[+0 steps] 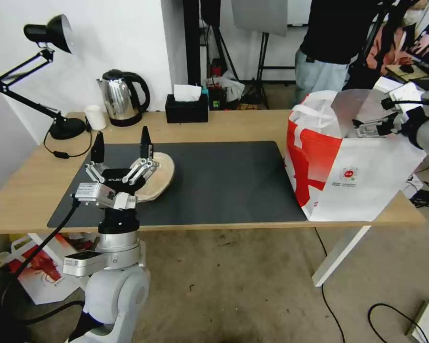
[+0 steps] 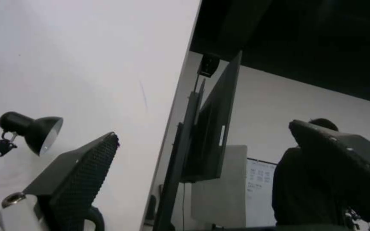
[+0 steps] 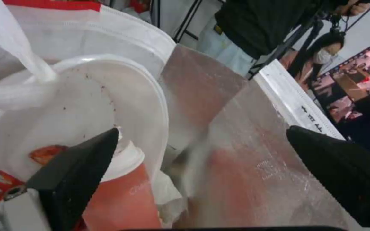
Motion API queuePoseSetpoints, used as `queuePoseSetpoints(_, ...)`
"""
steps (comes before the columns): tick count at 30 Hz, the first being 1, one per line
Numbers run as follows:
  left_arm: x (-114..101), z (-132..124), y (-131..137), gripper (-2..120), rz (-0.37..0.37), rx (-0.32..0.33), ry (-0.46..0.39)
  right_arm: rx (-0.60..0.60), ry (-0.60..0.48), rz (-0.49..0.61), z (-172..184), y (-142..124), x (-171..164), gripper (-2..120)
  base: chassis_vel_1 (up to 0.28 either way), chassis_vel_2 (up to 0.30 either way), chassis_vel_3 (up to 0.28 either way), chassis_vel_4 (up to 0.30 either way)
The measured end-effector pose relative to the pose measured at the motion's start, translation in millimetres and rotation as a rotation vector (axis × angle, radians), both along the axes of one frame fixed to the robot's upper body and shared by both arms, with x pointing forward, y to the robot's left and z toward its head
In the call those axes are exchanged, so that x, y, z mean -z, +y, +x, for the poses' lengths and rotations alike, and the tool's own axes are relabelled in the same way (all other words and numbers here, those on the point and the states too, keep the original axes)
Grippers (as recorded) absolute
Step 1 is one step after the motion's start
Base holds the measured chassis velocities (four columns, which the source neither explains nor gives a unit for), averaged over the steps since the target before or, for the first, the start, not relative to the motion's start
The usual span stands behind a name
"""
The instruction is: Pick up the trash from the table and place it into the takeout bag.
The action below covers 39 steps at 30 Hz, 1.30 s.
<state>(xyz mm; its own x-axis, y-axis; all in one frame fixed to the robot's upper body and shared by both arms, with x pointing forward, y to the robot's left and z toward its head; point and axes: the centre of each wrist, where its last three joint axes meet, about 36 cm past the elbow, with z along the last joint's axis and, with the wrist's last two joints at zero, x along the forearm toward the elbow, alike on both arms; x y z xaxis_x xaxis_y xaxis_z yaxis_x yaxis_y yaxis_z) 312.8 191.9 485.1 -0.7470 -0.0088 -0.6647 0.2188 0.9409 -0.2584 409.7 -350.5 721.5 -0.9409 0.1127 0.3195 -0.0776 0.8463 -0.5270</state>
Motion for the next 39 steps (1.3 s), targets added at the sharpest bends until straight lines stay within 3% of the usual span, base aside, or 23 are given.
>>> queuePoseSetpoints(15,-2,-3,0,100,-0.002,-0.004,-0.002,-0.093,-0.142,0.178,5,3,-3,100,0.0,0.0,0.0,0.0)
queuePoseSetpoints(16,-2,-4,0,100,-0.001,-0.007,-0.003,-0.139,-0.222,0.271,7,6,-4,100,0.0,0.0,0.0,0.0)
queuePoseSetpoints(17,-2,-4,0,100,-0.001,-0.007,-0.003,-0.139,-0.222,0.271,7,6,-4,100,0.0,0.0,0.0,0.0)
queuePoseSetpoints(20,-4,-5,1,100,0.001,-0.013,-0.006,-0.25,-0.399,0.448,13,12,-4,100,0.0,0.0,0.0,0.0)
queuePoseSetpoints(22,-4,-5,1,100,0.002,-0.013,-0.006,-0.261,-0.412,0.463,14,12,-4,100,0.0,0.0,0.0,0.0)
queuePoseSetpoints(25,-4,-7,4,100,0.009,-0.028,-0.001,-0.365,-0.535,0.556,20,16,0,100,0.0,0.0,0.0,0.0)
queuePoseSetpoints(32,-3,-9,6,100,0.015,-0.043,0.005,-0.408,-0.595,0.6,26,26,11,100,0.0,0.0,0.0,0.0)
queuePoseSetpoints(39,-5,-14,11,100,0.026,-0.055,0.007,-0.592,-0.652,0.818,16,60,19,100,0.0,0.0,0.0,0.0)
